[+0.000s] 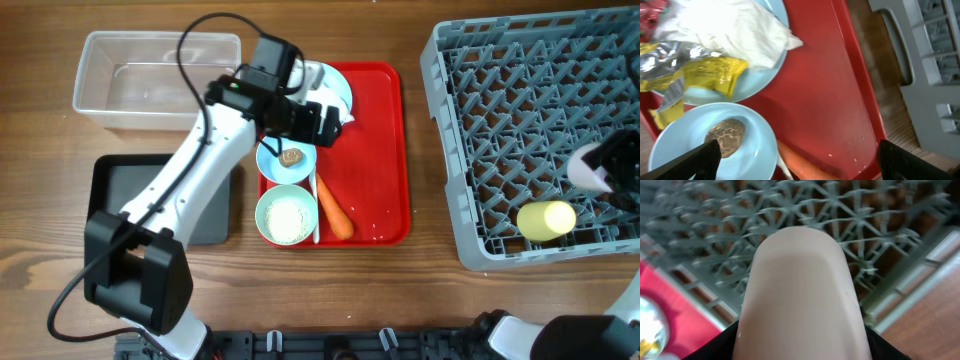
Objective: Sort waste into correct bins and load items into the dishwasher rack
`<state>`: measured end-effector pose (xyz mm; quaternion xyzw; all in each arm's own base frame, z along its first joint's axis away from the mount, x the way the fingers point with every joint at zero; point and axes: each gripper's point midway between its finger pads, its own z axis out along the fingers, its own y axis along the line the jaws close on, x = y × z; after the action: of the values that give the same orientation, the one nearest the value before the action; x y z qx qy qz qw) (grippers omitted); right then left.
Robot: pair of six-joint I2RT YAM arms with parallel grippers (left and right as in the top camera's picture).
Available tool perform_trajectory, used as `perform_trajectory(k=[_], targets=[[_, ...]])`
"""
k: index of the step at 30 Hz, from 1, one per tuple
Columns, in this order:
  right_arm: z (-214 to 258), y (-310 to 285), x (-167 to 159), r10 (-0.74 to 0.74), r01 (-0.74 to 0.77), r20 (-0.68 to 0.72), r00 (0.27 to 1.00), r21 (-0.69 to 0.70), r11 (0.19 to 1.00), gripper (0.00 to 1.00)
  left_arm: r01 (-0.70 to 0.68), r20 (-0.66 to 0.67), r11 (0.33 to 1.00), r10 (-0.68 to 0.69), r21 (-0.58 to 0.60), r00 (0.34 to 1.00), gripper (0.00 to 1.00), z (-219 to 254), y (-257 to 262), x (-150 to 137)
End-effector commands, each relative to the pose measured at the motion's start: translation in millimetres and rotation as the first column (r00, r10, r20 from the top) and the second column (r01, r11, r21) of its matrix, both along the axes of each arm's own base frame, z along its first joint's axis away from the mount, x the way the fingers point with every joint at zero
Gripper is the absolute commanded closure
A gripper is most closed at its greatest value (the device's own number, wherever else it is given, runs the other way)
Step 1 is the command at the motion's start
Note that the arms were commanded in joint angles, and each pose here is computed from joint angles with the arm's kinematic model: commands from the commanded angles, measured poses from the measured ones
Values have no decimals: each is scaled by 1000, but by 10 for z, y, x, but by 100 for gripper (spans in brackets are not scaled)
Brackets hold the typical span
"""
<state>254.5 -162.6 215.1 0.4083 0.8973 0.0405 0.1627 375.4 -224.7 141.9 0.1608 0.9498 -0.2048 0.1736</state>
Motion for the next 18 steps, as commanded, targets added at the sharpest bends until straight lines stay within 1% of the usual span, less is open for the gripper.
perform_trajectory(k=[1,3,6,14,18], targets=[[-31,-264,-129,-117,116,-41,992,-33,993,44,22,73,994,-29,105,997,0,8,-7,8],[-85,-445,-260,-199,195,-73,977,-48,980,44,25,79,993,-35,119,996,0,3,-30,-5],[-197,-551,-323,-235,233,-109,966,-31,972,44,26,79,993,-35,119,996,0,0,-30,-5],[-854,-421,-444,-179,209,-282,943,79,975,44,26,77,992,-35,120,996,0,-7,-29,-6],[-1093,-397,-468,-179,212,-292,939,86,973,44,26,71,992,-35,123,997,0,-14,-22,-20]])
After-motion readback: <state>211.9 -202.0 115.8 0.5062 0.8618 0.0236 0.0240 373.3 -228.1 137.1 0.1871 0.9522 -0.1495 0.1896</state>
